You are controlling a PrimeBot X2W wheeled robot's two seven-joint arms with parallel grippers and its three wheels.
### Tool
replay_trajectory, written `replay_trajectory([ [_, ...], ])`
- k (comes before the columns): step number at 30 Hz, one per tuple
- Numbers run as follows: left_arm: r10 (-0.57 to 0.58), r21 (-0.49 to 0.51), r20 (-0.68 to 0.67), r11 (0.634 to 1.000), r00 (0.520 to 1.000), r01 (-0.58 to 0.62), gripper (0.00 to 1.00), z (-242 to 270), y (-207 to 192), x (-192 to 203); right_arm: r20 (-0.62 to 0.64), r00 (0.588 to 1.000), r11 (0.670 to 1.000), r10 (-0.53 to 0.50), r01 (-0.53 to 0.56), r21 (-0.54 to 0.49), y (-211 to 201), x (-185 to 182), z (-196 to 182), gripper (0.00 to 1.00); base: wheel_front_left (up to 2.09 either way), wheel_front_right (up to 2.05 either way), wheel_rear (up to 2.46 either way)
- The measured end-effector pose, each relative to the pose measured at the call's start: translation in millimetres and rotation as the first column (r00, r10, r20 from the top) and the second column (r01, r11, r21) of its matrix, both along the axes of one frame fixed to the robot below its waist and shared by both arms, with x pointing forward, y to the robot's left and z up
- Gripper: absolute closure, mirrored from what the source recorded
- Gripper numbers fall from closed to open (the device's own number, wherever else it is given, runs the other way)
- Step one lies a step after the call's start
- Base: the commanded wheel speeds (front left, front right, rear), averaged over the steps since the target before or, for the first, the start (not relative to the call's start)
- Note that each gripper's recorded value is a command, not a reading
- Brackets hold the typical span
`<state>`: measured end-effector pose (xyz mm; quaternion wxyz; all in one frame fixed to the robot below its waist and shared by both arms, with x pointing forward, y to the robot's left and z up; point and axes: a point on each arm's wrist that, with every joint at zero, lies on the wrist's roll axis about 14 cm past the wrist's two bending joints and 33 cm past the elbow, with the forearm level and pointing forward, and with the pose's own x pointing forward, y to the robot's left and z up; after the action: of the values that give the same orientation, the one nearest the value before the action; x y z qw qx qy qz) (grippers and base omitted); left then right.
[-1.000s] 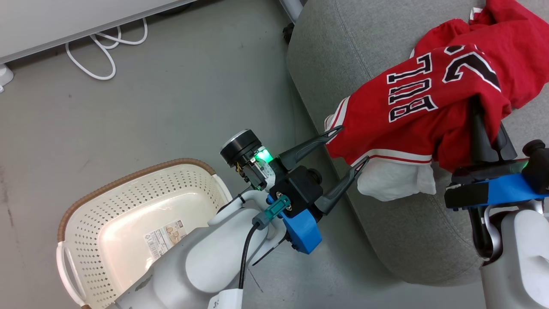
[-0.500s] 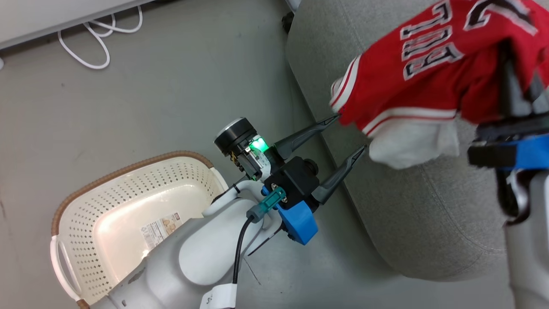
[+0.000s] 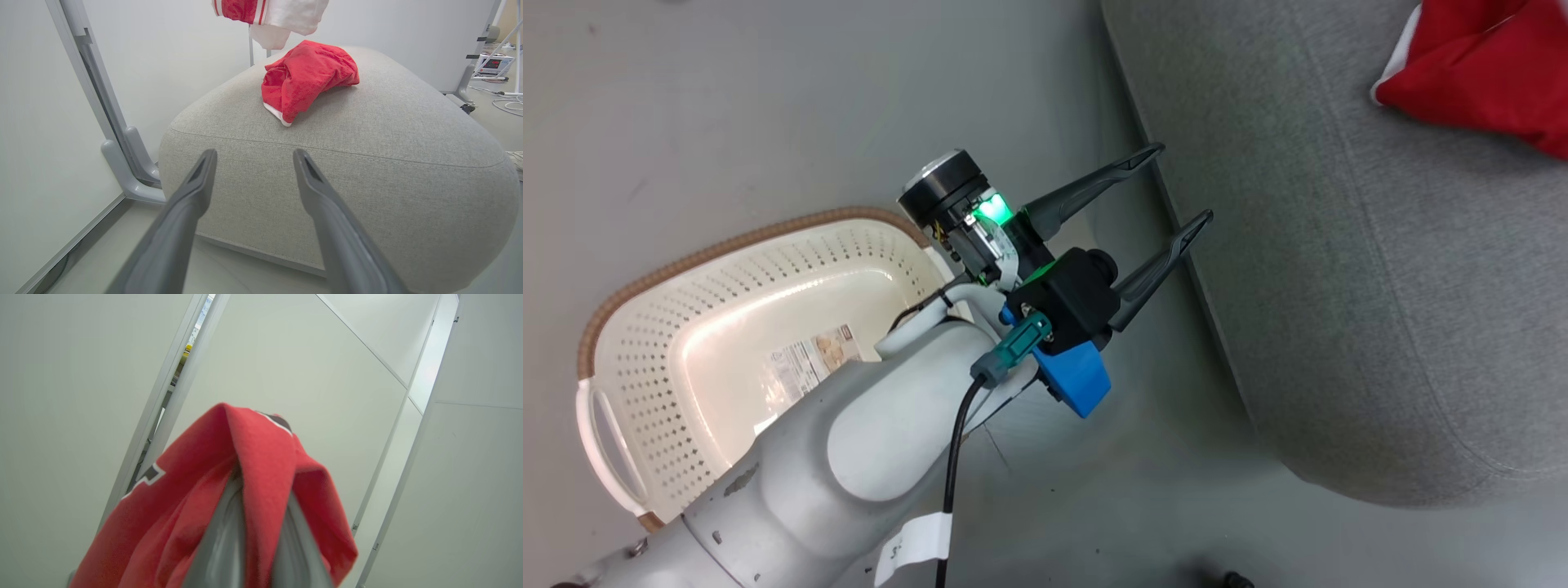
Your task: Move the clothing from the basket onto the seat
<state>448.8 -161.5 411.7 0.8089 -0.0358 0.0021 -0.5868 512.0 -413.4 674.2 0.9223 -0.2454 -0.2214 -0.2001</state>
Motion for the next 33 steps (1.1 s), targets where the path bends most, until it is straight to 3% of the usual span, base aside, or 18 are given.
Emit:
replay_trajectory([
  [5,0.004,-0.001,-0.015,1.000,1.000,-0.004,0.00,-18,2,9,-0.052,0.992,0.993,-0.115,0.115,0.000,-42,-1,-21,1.00,0.00,0.00,0.00],
  [10,0.005,-0.003,-0.042,1.000,0.999,-0.006,0.00,-33,3,12,-0.181,0.969,0.981,-0.169,0.183,0.063,-60,-1,-82,1.00,0.00,0.00,0.00],
  [21,0.001,0.004,-0.051,1.000,0.999,-0.001,0.00,-44,6,13,-0.414,0.892,0.934,-0.180,0.287,0.211,-58,-18,-199,1.00,0.00,0.00,0.00],
  [25,0.004,0.008,-0.053,1.000,0.999,-0.004,0.00,-46,8,14,-0.470,0.866,0.919,-0.169,0.311,0.244,-55,-25,-227,1.00,0.00,0.00,0.00],
  [30,0.007,0.015,-0.046,1.000,0.999,-0.007,0.00,-46,9,15,-0.479,0.861,0.907,-0.169,0.326,0.265,-56,-35,-233,1.00,0.00,0.00,0.00],
  [31,0.007,0.015,-0.042,1.000,0.999,-0.006,0.00,-44,9,15,-0.480,0.861,0.908,-0.171,0.327,0.262,-56,-38,-232,0.57,0.00,0.00,0.00],
  [32,0.007,0.014,-0.038,1.000,0.999,-0.006,0.00,-42,8,15,-0.476,0.863,0.908,-0.172,0.325,0.262,-55,-40,-229,0.04,0.00,0.00,0.00],
  [33,0.007,0.013,-0.033,1.000,0.999,-0.006,0.00,-40,8,15,-0.469,0.866,0.909,-0.172,0.323,0.264,-55,-42,-226,0.00,0.00,0.00,0.00],
])
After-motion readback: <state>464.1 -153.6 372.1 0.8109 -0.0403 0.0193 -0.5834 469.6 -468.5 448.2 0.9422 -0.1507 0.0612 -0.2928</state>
